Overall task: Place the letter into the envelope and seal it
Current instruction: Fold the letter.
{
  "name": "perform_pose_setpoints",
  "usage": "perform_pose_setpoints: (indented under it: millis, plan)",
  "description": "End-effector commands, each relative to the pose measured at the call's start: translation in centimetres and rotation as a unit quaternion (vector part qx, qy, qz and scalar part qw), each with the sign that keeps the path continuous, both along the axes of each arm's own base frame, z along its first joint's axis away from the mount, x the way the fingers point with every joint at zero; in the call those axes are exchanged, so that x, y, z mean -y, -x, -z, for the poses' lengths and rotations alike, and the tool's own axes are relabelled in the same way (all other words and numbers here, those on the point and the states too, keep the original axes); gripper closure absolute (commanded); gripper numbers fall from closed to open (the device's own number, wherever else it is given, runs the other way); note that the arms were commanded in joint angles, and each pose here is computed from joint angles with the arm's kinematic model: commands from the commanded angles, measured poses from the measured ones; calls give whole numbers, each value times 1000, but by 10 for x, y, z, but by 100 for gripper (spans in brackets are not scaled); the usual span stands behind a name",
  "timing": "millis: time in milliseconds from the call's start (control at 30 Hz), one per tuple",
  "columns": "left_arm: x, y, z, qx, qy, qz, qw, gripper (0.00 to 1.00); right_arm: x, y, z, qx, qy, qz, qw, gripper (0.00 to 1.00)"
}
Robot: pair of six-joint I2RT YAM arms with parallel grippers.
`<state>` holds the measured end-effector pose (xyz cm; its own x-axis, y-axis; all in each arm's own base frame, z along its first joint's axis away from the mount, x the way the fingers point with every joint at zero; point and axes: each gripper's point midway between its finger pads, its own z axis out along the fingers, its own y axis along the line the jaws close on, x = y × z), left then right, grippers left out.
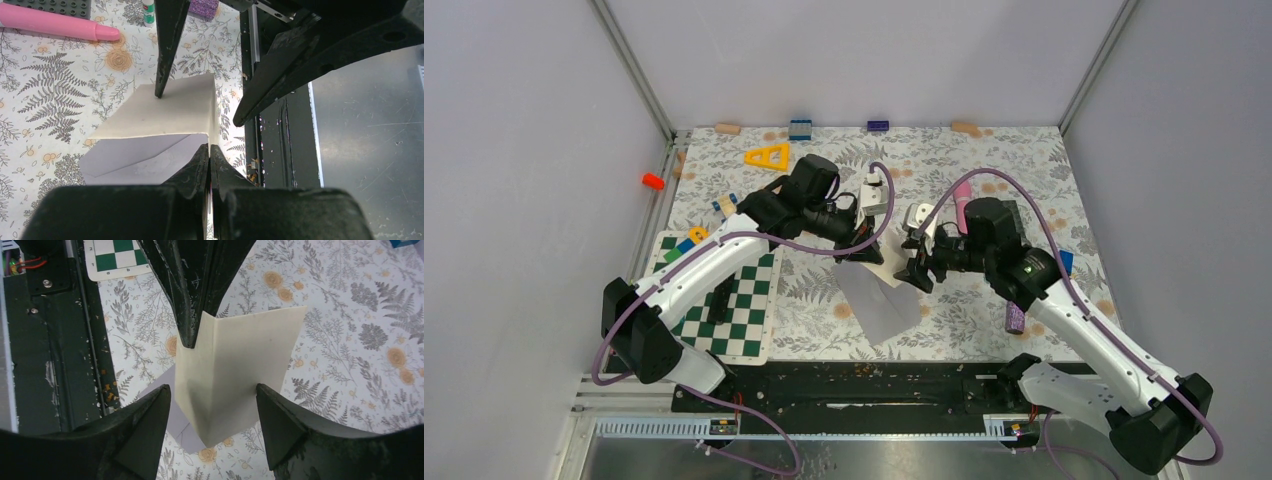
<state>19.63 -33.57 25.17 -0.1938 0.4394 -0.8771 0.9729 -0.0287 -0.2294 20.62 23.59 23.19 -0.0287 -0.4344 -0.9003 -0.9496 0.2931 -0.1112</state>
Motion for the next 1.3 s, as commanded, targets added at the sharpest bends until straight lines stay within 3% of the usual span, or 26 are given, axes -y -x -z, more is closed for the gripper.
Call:
perform_pose_setpoints:
  millis: [0, 167, 467, 633, 700, 833, 900, 967, 1267]
  plan:
    - [6, 1, -24, 23, 34, 14, 999, 100, -11, 7, -6, -6, -20, -27, 999, 34]
    - [6, 4, -25, 21, 38, 20, 999, 100, -13, 13, -4, -17, -18, -43, 999, 40]
    - [4, 3, -24, 30, 36, 18, 999, 100, -12, 24, -4, -28, -15, -64, 997, 76]
    - [2, 2, -25, 41, 33, 13, 999, 99, -11, 31, -4, -41, -12, -78, 996, 90]
    - [0, -1, -27, 53, 30, 7, 998, 82, -11, 31, -4, -40, -10, -77, 996, 96]
    - [-9, -3, -38, 88, 32, -5, 996, 24, -10, 31, -4, -37, -9, -76, 996, 100]
    - [-13, -2, -50, 103, 43, -9, 994, 9, -10, 32, -4, -36, -11, -78, 996, 100]
    - [-16, -1, -56, 109, 48, -10, 993, 2, -10, 33, -6, -37, -13, -78, 996, 100]
    - [-7, 2, -50, 74, 50, 9, 996, 1, -12, 35, -9, -52, -19, -80, 995, 100]
